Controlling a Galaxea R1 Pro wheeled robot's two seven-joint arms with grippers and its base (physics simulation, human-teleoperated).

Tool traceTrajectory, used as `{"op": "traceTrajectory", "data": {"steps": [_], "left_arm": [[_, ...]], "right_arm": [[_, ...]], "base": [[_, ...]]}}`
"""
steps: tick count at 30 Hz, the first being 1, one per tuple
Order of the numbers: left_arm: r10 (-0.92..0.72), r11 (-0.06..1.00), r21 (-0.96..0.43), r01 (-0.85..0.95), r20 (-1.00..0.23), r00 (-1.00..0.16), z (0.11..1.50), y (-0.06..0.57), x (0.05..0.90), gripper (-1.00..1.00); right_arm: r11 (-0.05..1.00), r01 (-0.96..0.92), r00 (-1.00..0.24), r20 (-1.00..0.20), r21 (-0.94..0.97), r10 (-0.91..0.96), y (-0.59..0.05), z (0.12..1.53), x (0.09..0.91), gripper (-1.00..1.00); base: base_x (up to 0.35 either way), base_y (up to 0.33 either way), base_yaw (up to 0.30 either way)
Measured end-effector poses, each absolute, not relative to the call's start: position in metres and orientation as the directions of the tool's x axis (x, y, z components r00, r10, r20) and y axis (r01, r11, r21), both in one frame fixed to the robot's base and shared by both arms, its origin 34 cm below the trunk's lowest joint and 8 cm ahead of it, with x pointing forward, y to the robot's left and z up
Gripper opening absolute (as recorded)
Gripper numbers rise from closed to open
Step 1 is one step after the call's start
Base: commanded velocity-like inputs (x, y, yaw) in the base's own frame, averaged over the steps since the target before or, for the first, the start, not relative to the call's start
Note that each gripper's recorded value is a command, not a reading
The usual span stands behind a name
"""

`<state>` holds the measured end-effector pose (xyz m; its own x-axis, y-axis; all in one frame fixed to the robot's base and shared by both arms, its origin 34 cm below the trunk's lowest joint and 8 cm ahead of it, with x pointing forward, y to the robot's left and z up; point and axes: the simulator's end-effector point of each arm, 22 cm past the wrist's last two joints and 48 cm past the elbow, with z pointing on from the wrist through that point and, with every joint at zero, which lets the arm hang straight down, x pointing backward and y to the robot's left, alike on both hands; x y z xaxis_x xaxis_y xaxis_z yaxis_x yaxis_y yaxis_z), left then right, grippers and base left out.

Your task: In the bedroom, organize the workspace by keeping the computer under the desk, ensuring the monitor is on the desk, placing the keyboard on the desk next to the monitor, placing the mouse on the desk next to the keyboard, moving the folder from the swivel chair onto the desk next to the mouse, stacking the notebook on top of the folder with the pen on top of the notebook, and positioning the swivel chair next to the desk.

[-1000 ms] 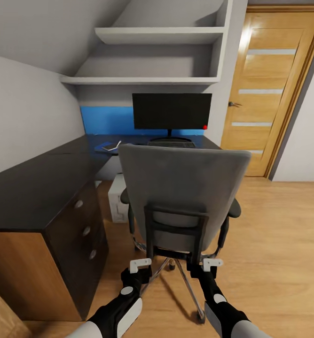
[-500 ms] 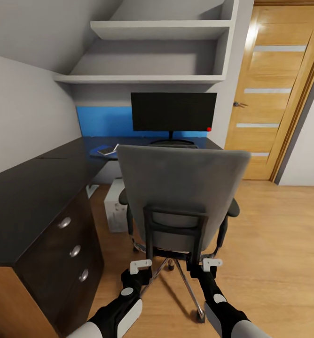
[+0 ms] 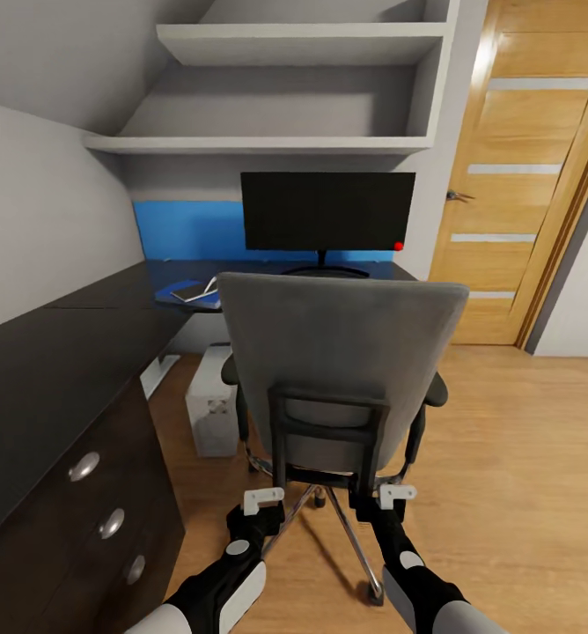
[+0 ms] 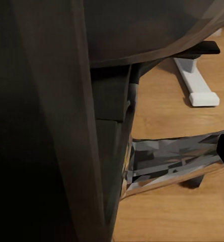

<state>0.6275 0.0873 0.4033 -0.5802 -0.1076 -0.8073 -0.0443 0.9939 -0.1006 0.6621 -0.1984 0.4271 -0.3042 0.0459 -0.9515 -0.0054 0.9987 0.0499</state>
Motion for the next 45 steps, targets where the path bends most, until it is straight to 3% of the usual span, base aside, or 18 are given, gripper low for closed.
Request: {"op": "traceTrajectory", "data": {"steps": [31, 45], "left_arm": [[-0.108, 0.994, -0.095, -0.053, -0.799, -0.591, 0.3975, 0.0908, 0.6241, 1.00], [-0.105, 0.994, -0.093, -0.051, -0.803, -0.587, 0.3982, 0.0910, 0.6251, 1.00]], "right_arm": [[0.999, 0.003, -0.305, -0.951, 0.053, 0.052, -0.2013, 0.4267, 0.6621, 1.00], [0.999, 0.003, -0.306, -0.951, 0.054, 0.052, -0.2013, 0.4262, 0.6624, 1.00]], "base": [[0.322, 0.000, 0.000], [0.005, -0.004, 0.000]]}}
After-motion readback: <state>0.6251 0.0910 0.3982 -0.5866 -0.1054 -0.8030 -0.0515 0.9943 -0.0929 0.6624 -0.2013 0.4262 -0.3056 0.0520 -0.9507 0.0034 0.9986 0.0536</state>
